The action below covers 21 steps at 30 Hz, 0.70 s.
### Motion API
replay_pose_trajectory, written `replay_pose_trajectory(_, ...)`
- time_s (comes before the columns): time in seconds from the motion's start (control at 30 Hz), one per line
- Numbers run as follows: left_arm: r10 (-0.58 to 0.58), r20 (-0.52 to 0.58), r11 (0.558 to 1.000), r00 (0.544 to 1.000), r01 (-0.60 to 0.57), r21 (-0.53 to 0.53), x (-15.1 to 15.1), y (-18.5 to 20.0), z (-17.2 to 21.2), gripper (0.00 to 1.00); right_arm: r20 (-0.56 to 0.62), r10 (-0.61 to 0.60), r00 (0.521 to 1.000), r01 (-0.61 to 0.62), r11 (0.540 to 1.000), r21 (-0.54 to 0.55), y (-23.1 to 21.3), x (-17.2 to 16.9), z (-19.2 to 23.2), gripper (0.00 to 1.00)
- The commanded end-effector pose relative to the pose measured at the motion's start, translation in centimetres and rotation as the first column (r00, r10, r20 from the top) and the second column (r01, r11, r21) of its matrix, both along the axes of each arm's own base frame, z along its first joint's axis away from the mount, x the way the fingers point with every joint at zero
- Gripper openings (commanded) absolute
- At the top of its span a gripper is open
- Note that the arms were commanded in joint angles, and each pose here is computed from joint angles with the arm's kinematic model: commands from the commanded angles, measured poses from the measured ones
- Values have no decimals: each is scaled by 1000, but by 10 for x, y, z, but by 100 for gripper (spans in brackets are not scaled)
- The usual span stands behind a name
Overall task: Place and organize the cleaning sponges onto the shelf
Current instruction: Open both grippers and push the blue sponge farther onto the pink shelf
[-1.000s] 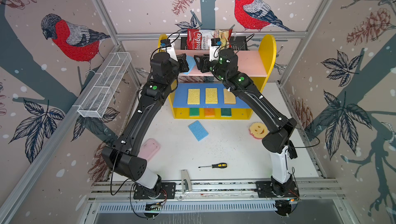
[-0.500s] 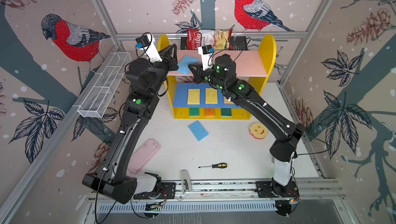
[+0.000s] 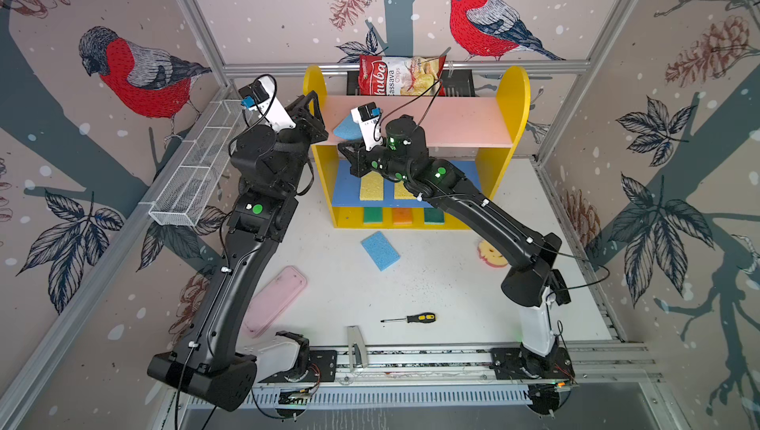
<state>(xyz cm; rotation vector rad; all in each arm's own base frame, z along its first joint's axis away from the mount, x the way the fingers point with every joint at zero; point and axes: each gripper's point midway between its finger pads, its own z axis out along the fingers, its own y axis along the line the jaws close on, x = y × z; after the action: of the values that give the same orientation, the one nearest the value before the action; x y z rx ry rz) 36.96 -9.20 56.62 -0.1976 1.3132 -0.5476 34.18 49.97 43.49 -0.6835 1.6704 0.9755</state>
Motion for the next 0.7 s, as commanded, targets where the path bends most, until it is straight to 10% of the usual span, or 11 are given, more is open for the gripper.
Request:
replay_pose_trajectory(0.0,-31,10,999,999,31,-4,3,-6,1,29,-12,-56,998,56,998,22,-8,16,2,0)
replay_pose_trajectory(0.67,-65,-34,998,997,65,-9,17,-14,-19,29,-72,-84,994,88,995,43,-30,47,-6,0)
